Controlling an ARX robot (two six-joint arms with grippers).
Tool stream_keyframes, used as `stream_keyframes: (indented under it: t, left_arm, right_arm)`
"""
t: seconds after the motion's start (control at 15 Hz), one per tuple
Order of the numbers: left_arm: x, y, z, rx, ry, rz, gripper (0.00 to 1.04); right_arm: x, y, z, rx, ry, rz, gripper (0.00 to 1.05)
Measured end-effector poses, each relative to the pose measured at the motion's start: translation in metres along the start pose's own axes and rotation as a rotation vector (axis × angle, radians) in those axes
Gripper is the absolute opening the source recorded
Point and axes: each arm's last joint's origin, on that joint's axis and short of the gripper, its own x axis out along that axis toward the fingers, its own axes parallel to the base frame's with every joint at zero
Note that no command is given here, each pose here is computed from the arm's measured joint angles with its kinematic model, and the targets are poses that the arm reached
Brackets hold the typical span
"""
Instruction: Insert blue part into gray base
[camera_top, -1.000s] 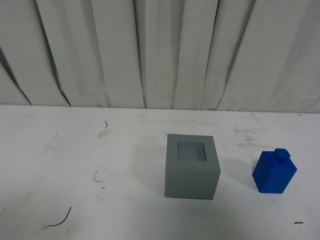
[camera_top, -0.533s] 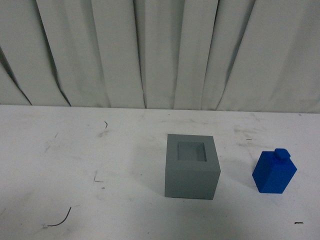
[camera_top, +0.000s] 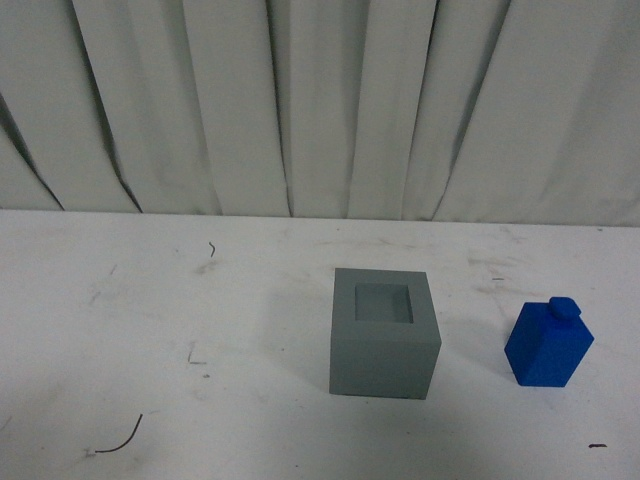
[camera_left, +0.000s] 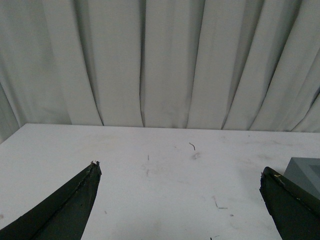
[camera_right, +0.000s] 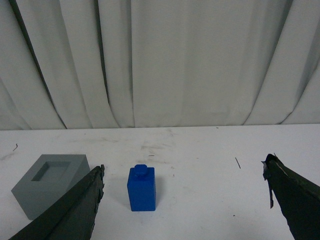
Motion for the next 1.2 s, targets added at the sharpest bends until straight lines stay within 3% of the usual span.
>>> stream_keyframes:
  t: [0.47, 0.73, 0.87, 1.07, 1.2]
  left_arm:
    - [0.000, 0.000, 0.000, 0.000, 0.000, 0.000, 0.98]
    - [0.000, 0.000, 0.000, 0.000, 0.000, 0.000, 0.98]
    - [0.000, 0.000, 0.000, 0.000, 0.000, 0.000, 0.98]
    - [0.000, 0.000, 0.000, 0.000, 0.000, 0.000, 0.98]
    - [0.000, 0.000, 0.000, 0.000, 0.000, 0.000, 0.98]
  right_arm:
    - [0.014, -0.012, 0.009, -0.007, -0.053, -0.005, 0.98]
    - [0.079, -0.033, 0.068, -0.053, -0.192, 0.060, 0.98]
    - [0.129, -0.039, 0.083, -0.062, -0.134, 0.104, 0.98]
    - [0.194, -0.045, 0.098, -0.148, 0.044, 0.266, 0.98]
    - [0.217, -0.039, 0.115, -0.294, 0.122, 0.446, 0.98]
